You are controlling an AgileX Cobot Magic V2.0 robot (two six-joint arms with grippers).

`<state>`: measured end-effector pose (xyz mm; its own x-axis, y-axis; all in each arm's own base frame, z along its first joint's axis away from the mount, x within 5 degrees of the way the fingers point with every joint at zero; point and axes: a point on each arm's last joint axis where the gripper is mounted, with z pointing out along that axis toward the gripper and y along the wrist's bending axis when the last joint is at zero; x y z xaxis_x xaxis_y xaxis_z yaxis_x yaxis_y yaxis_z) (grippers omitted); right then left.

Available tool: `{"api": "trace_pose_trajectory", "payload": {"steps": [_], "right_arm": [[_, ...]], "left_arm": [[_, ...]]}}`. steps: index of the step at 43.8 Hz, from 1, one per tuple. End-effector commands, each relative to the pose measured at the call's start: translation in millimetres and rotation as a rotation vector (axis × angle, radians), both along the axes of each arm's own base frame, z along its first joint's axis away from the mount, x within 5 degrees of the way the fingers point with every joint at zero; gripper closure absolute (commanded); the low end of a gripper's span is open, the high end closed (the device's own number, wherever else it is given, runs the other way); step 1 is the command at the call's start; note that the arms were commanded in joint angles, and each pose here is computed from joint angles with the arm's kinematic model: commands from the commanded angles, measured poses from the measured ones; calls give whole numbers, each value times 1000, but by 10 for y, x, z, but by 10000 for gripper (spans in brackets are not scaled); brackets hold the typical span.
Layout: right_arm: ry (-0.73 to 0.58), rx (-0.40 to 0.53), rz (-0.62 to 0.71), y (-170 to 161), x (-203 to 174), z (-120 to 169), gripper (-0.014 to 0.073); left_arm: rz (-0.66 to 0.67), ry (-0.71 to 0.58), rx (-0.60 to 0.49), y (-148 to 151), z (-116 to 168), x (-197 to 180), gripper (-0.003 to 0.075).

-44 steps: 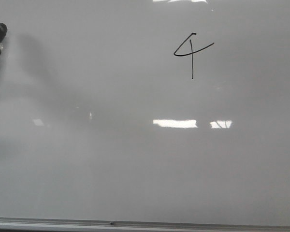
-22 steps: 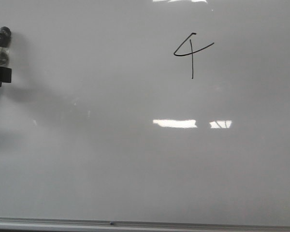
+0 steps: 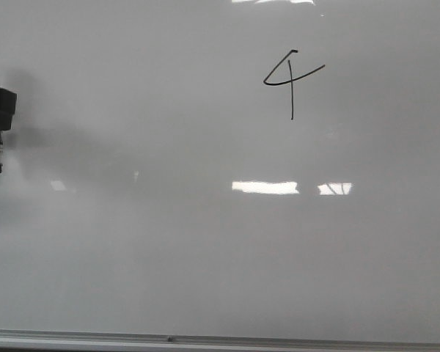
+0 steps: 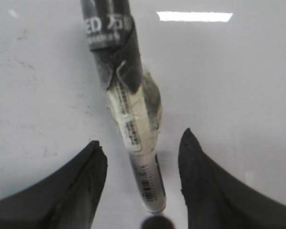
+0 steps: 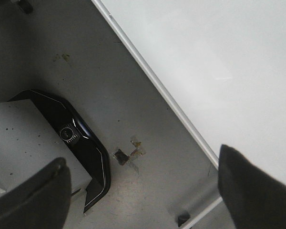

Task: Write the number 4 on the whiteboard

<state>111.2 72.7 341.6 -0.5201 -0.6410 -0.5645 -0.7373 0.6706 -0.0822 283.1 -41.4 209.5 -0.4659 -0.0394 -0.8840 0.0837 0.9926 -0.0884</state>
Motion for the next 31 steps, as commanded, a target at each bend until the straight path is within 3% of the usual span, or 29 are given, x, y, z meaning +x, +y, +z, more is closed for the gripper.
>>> {"api": "trace_pose_trajectory", "payload": {"steps": [1,9,20,31], "right_arm": [[-79,63,-22,6,18,141,-47],[-116,75,-141,-102,-27,195,-47],[-196,236,-343,-317,-298,357,-47],[-294,353,-372,-500,-637,460,-47]], "left_arm": [[-4,-98,-16,-4,423,-1,364],[-50,17,56,9,807,-176,364],[-54,204,79,75,1402,-609,364],[-55,203,81,161,1745,-1172,364]]}}
